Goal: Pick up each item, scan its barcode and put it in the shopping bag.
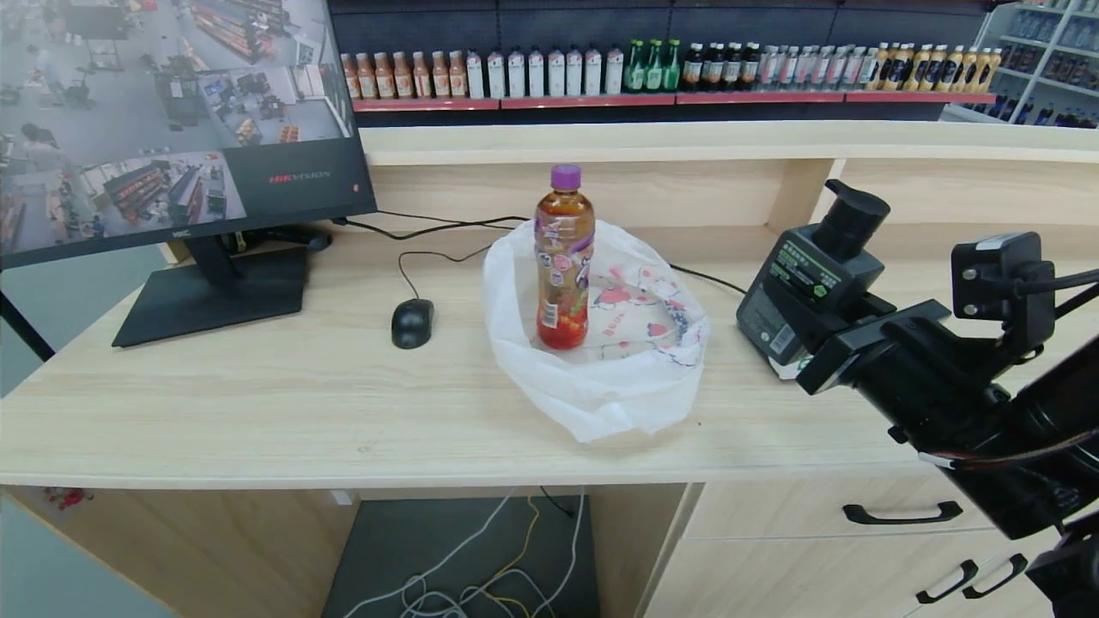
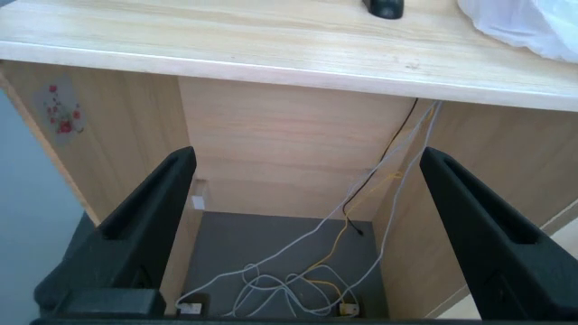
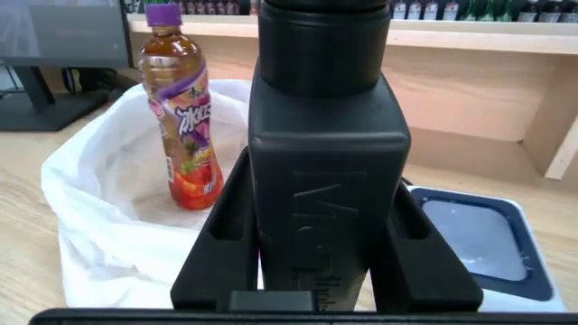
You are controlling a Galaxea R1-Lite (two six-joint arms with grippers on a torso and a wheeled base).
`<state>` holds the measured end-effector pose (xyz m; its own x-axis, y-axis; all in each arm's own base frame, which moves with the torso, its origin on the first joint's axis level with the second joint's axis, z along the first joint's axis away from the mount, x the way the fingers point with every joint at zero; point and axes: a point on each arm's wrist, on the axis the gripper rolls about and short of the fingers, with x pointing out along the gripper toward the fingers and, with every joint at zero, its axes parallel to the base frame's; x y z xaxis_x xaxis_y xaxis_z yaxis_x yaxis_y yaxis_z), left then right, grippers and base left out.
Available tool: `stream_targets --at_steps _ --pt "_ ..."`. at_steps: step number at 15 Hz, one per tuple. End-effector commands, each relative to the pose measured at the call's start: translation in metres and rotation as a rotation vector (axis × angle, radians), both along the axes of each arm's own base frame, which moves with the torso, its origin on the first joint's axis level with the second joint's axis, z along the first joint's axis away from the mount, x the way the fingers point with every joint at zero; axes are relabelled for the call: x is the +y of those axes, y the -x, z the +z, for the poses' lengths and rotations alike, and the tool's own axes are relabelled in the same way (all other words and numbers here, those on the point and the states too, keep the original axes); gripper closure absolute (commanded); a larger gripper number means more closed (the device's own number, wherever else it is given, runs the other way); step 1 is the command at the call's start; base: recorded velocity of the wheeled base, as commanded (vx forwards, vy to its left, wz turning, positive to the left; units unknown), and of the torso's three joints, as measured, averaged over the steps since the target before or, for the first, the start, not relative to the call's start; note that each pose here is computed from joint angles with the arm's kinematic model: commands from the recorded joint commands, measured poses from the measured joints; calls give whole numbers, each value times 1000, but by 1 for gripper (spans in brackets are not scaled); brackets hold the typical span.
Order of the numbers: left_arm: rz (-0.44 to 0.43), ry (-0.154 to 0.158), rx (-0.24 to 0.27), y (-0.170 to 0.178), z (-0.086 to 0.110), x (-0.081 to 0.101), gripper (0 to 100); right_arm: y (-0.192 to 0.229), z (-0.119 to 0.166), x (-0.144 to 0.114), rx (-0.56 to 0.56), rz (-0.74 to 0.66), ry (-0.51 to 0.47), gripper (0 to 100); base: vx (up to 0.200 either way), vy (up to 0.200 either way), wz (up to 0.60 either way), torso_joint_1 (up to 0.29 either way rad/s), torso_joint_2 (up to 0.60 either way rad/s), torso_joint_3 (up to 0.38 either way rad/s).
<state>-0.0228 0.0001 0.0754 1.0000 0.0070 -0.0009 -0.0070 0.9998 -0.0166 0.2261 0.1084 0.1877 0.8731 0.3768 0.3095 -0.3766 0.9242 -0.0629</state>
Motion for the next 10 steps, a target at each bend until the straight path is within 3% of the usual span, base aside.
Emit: stream_targets --at_steps 1,2,10 --pt "1 0 -1 0 0 0 0 -6 -1 2 3 -5 2 100 0 200 0 2 2 2" --pt "1 0 -1 0 0 0 0 -10 -1 3 0 -7 2 100 0 200 0 2 2 7" --pt "1 -3 -1 0 0 0 0 -57 -20 8 30 -60 21 100 0 0 0 0 0 0"
